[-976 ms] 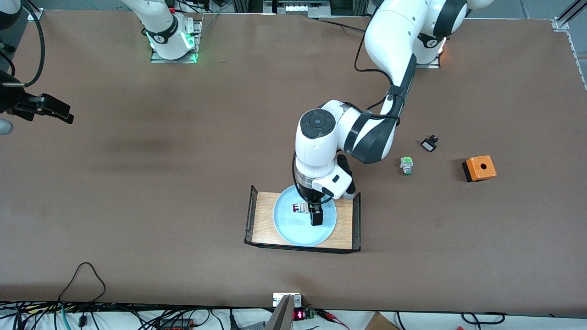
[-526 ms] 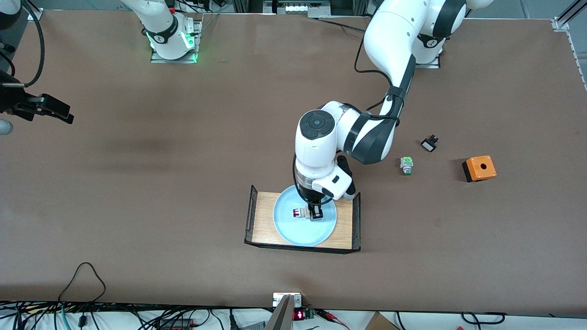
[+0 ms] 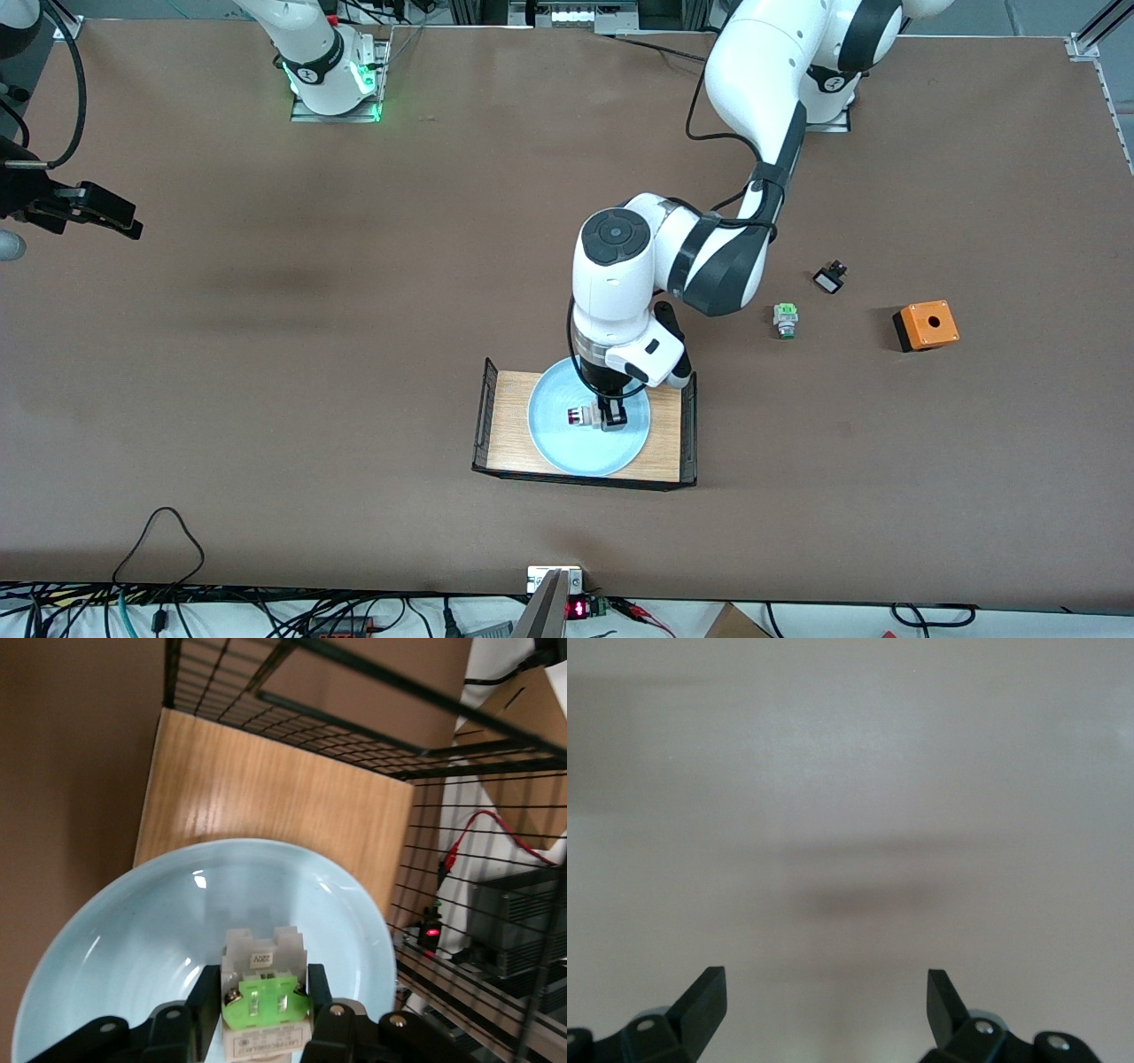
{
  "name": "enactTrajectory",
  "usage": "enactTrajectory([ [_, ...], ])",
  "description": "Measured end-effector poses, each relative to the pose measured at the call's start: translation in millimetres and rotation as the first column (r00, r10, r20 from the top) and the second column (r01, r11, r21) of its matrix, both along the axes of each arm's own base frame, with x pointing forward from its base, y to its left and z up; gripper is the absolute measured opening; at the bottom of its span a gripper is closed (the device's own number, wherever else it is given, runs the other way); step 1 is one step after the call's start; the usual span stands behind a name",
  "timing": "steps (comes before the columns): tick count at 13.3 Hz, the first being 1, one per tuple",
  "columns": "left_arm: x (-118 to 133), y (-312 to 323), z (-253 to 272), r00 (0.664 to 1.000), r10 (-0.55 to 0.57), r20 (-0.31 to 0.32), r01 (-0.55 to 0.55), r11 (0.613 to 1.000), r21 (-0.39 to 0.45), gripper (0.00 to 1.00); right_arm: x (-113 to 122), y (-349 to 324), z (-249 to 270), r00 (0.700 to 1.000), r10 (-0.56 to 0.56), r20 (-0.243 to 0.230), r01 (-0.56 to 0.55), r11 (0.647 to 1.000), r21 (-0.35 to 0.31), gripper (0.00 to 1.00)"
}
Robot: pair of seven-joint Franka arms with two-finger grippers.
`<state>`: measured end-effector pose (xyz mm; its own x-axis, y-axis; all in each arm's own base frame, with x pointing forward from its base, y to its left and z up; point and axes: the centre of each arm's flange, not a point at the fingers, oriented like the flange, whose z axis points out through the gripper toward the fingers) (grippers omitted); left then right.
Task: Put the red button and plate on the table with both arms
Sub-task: 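Lift the red-based button off the plate with the left gripper, then carry the button toward the orange box while the right gripper reaches out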
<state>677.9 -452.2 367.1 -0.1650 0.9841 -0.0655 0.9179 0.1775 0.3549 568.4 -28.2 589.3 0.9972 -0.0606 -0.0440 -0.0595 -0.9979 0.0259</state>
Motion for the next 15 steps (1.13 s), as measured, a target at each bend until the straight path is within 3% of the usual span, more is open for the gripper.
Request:
enactTrajectory([
  [3,-1,12,47,1.0,-0.013,0.009,0.013,1.0,0.005,0.44,0,0,0,1.0,0.0,0.003,0.0,1.0,0.0,1.0],
  [7,-2,36,103,0.989,-0.147,0.004,0.147,0.987,0.059,0.44,1,6,2,1.0,0.011,0.011,-0.011,1.0,0.0,1.0],
  [10,16,88,121,0.966,-0.254,-0.05,0.258,0.96,0.105,0.44,2,8,6,1.0,0.014,0.02,-0.014,1.0,-0.001,1.0],
  [12,28,125,121,0.931,-0.35,-0.1,0.36,0.925,0.12,0.44,2,8,6,1.0,0.015,0.02,-0.015,1.0,-0.001,1.0],
  [15,36,177,110,0.84,-0.512,-0.179,0.534,0.839,0.106,0.44,0,15,4,1.0,0.019,0.004,-0.019,1.0,0.003,1.0],
])
